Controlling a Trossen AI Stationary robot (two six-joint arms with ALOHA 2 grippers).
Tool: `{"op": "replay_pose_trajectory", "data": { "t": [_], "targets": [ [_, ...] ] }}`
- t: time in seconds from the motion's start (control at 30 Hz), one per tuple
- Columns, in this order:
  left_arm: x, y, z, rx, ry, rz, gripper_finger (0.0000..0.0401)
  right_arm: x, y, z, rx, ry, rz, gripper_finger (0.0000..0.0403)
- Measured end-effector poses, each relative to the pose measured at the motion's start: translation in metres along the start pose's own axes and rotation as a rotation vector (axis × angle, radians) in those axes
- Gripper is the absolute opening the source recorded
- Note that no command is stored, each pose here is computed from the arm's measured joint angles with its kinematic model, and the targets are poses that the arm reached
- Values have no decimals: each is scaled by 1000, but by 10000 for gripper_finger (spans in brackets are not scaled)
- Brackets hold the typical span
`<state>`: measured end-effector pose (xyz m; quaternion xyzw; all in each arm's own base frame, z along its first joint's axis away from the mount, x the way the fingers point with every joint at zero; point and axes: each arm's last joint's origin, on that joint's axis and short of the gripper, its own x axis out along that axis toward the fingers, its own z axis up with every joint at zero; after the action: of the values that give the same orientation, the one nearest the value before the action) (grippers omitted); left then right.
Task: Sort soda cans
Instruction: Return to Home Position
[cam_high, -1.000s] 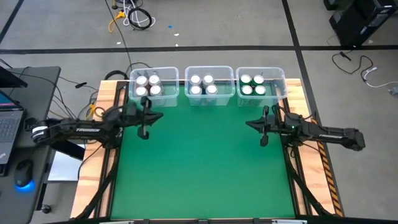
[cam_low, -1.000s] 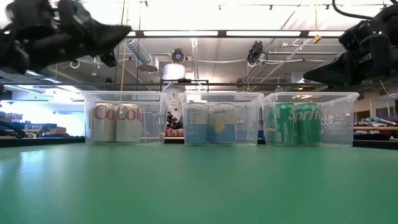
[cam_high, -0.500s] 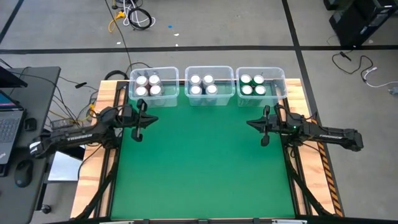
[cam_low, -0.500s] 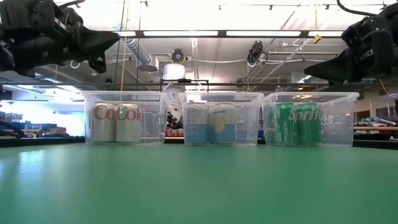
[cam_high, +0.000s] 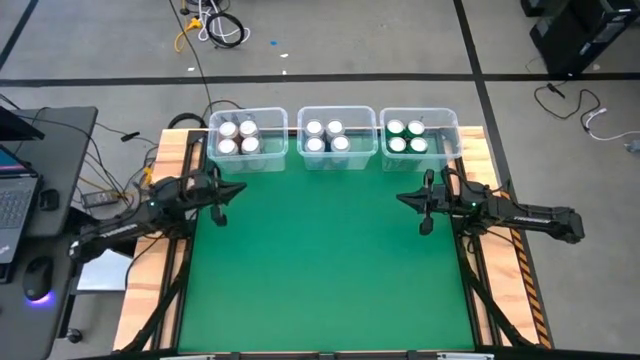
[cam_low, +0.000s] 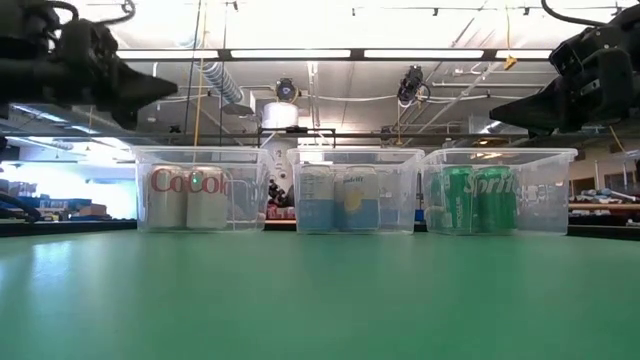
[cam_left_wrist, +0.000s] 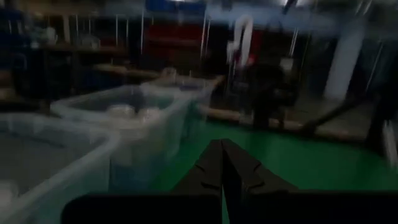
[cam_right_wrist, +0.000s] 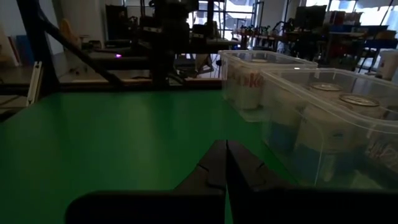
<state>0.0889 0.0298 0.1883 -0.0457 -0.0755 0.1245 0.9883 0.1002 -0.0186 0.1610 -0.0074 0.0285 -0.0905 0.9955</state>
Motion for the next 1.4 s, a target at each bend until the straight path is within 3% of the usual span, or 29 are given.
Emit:
{"op": "replay_pose_trajectory", "data": {
  "t": [0.2, 0.33, 0.53, 0.9, 1.4],
  "targets": [
    [1, -7, -10, -22, 37, -36, 0, 0, 1, 0, -15, 2, 10, 0],
    [1, -7, -18, -2, 76, 54, 0, 0, 1, 0, -18, -6, 10, 0],
    [1, -14, -9, 21, -21, -4, 0, 0, 0, 0, -21, -4, -6, 0],
    [1, -15, -15, 15, 44, -16, 4, -1, -8, 1, -45, -5, -103, 0],
    [1, -15, -18, -14, 67, -43, 5, -1, -8, 1, -58, -4, -109, 0]
  ]
}}
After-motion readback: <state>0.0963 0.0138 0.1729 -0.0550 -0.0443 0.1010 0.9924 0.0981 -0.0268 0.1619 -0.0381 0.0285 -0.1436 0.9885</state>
